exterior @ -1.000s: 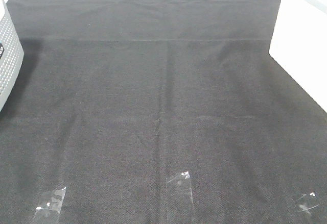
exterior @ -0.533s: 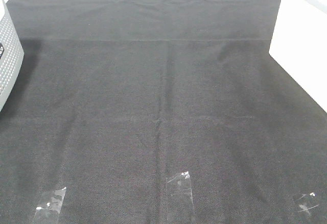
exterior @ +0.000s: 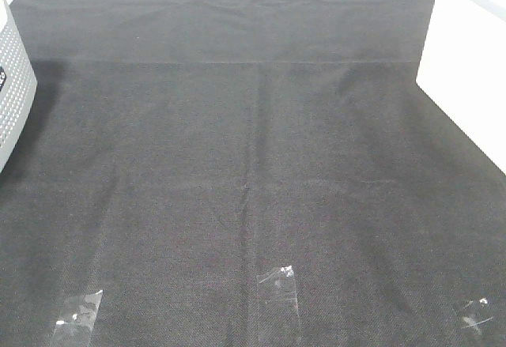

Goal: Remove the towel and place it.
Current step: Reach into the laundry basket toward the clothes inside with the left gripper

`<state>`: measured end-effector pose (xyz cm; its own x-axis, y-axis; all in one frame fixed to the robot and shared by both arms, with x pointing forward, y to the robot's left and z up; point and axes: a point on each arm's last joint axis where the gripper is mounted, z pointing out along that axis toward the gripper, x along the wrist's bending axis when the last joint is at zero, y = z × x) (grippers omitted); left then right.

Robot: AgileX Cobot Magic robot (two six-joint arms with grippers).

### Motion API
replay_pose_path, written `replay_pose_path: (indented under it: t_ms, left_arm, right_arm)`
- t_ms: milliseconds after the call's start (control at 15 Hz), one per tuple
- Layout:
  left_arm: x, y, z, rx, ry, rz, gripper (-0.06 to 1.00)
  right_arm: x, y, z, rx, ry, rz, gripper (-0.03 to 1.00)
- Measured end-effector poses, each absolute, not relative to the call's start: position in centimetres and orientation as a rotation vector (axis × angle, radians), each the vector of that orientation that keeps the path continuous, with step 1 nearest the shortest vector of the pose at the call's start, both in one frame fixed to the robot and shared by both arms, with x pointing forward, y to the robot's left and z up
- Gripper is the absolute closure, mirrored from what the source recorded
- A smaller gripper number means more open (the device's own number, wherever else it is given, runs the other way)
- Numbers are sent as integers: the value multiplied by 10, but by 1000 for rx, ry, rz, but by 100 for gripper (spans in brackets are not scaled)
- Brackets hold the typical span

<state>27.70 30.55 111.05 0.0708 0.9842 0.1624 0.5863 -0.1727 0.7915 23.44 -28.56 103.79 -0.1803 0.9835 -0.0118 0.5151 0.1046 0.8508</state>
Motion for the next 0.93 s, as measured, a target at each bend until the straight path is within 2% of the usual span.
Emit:
replay_pose_path:
  t_ms: [267, 333, 600, 933]
  left_arm:
    - [326, 305, 1161, 2174, 1427, 928, -1]
    - [353, 305, 1175, 2293, 1335, 935, -1]
    - [424, 314, 1199, 2571, 1181, 1038, -1]
    - [490, 341, 1202, 2899, 1211, 1269, -1]
  right_arm:
    - [234, -286, 1038, 1467, 1772, 977, 16]
    - [234, -286, 1038, 1467, 1772, 977, 16]
    - [234, -286, 1038, 1467, 1772, 977, 16]
    - [234, -286, 1038, 1467, 1772, 977, 16]
